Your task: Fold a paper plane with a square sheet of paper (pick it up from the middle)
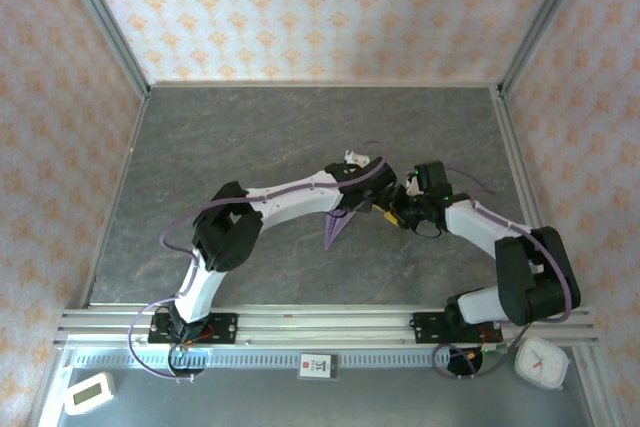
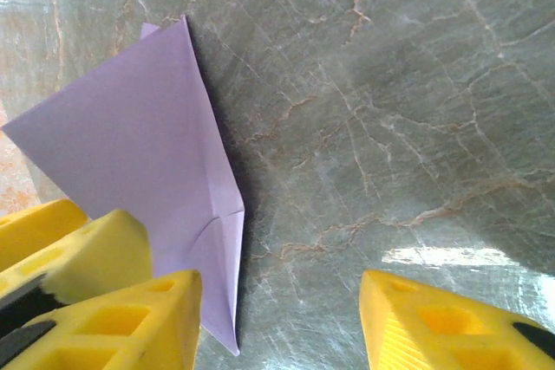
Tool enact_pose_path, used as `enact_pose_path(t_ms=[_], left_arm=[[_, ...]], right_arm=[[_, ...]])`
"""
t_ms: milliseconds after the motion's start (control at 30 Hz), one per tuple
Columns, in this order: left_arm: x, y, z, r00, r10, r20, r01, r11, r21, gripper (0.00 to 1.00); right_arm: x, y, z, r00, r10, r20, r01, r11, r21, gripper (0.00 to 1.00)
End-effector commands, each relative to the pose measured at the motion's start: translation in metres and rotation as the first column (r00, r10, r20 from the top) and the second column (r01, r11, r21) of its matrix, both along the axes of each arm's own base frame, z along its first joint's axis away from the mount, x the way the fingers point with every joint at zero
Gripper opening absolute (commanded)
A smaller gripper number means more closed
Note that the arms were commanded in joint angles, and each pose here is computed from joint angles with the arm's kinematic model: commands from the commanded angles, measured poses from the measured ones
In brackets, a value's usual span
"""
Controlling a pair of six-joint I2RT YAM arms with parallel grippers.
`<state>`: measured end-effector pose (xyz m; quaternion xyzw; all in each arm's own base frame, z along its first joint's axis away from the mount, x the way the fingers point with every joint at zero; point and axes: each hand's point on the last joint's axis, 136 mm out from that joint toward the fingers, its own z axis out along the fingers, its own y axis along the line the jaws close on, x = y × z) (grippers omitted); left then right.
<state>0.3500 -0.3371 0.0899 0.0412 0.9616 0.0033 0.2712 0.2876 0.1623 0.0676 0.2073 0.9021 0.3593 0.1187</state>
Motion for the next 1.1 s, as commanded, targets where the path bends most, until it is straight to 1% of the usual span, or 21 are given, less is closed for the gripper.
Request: enact_pose_path(t_ms=[0, 67, 100, 133, 167, 200, 300, 367, 467, 567, 633, 667, 700, 733, 767, 800, 867, 900, 933, 1000, 1067], left_arm=[[0.020, 0.006, 0.074, 0.991, 0.040, 0.125, -0.027, 0.994, -0.106, 0.69], [0.028, 0.015, 0.097, 0.983, 0.068, 0.169, -0.043, 0.988, -0.149, 0.71], [0.031, 0.021, 0.115, 0.977, 0.083, 0.198, -0.047, 0.983, -0.180, 0.73], [0.036, 0.029, 0.132, 0.968, 0.105, 0.229, -0.058, 0.977, -0.204, 0.75], [0.040, 0.036, 0.143, 0.960, 0.126, 0.250, -0.071, 0.974, -0.217, 0.76], [0.044, 0.045, 0.157, 0.948, 0.148, 0.281, -0.083, 0.970, -0.229, 0.78], [0.054, 0.079, 0.191, 0.907, 0.212, 0.364, -0.133, 0.964, -0.229, 0.84], [0.059, 0.106, 0.201, 0.877, 0.265, 0.400, -0.189, 0.957, -0.219, 0.87], [0.061, 0.155, 0.208, 0.809, 0.364, 0.462, -0.299, 0.931, -0.210, 0.89], [0.053, 0.202, 0.213, 0.718, 0.455, 0.527, -0.390, 0.890, -0.236, 0.93], [0.043, 0.235, 0.218, 0.635, 0.518, 0.573, -0.450, 0.851, -0.270, 0.96], [0.037, 0.248, 0.221, 0.589, 0.539, 0.602, -0.473, 0.834, -0.283, 0.98], [0.029, 0.264, 0.225, 0.542, 0.535, 0.648, -0.498, 0.826, -0.265, 1.00], [0.021, 0.279, 0.228, 0.489, 0.537, 0.687, -0.524, 0.811, -0.261, 1.00], [0.015, 0.293, 0.223, 0.454, 0.528, 0.718, -0.552, 0.799, -0.239, 1.00], [0.006, 0.310, 0.221, 0.406, 0.516, 0.754, -0.580, 0.783, -0.224, 1.00], [-0.009, 0.338, 0.206, 0.344, 0.499, 0.795, -0.630, 0.751, -0.199, 1.00], [-0.016, 0.353, 0.196, 0.323, 0.497, 0.805, -0.659, 0.729, -0.186, 1.00], [-0.020, 0.366, 0.183, 0.322, 0.498, 0.805, -0.680, 0.714, -0.170, 1.00], [-0.025, 0.383, 0.157, 0.349, 0.490, 0.799, -0.706, 0.698, -0.120, 1.00], [-0.033, 0.395, 0.130, 0.353, 0.483, 0.802, -0.733, 0.675, -0.084, 1.00]], right_arm=[[0.013, -0.002, 0.024, 0.998, -0.022, 0.060, 0.023, 1.000, -0.015, 0.55], [0.022, -0.007, 0.037, 0.995, -0.045, 0.093, 0.048, 0.998, -0.036, 0.64], [0.029, -0.012, 0.046, 0.991, -0.063, 0.122, 0.070, 0.996, -0.056, 0.73], [0.035, -0.019, 0.055, 0.985, -0.084, 0.148, 0.097, 0.992, -0.083, 0.86], [0.041, -0.026, 0.062, 0.980, -0.101, 0.172, 0.121, 0.986, -0.110, 0.95], [0.048, -0.034, 0.071, 0.971, -0.121, 0.205, 0.151, 0.979, -0.139, 1.00], [0.065, -0.065, 0.098, 0.930, -0.197, 0.311, 0.273, 0.935, -0.224, 1.00], [0.073, -0.091, 0.111, 0.895, -0.246, 0.372, 0.365, 0.883, -0.294, 1.00], [0.077, -0.137, 0.123, 0.831, -0.321, 0.454, 0.512, 0.760, -0.401, 1.00], [0.076, -0.174, 0.133, 0.772, -0.339, 0.539, 0.613, 0.624, -0.485, 1.00], [0.075, -0.190, 0.136, 0.745, -0.313, 0.589, 0.648, 0.550, -0.527, 1.00], [0.073, -0.194, 0.146, 0.715, -0.299, 0.632, 0.675, 0.531, -0.513, 1.00], [0.072, -0.199, 0.148, 0.685, -0.296, 0.666, 0.703, 0.508, -0.497, 1.00], [0.070, -0.201, 0.147, 0.663, -0.287, 0.692, 0.721, 0.495, -0.485, 1.00], [0.070, -0.204, 0.148, 0.632, -0.279, 0.723, 0.743, 0.483, -0.463, 1.00], [0.068, -0.207, 0.149, 0.602, -0.267, 0.753, 0.765, 0.465, -0.446, 1.00], [0.062, -0.216, 0.149, 0.550, -0.267, 0.792, 0.807, 0.416, -0.420, 1.00], [0.058, -0.220, 0.146, 0.536, -0.260, 0.803, 0.820, 0.388, -0.421, 1.00], [0.056, -0.223, 0.141, 0.532, -0.249, 0.809, 0.824, 0.371, -0.428, 1.00], [0.056, -0.224, 0.127, 0.558, -0.211, 0.802, 0.808, 0.356, -0.469, 1.00], [0.056, -0.227, 0.110, 0.583, -0.203, 0.787, 0.797, 0.334, -0.504, 1.00]])
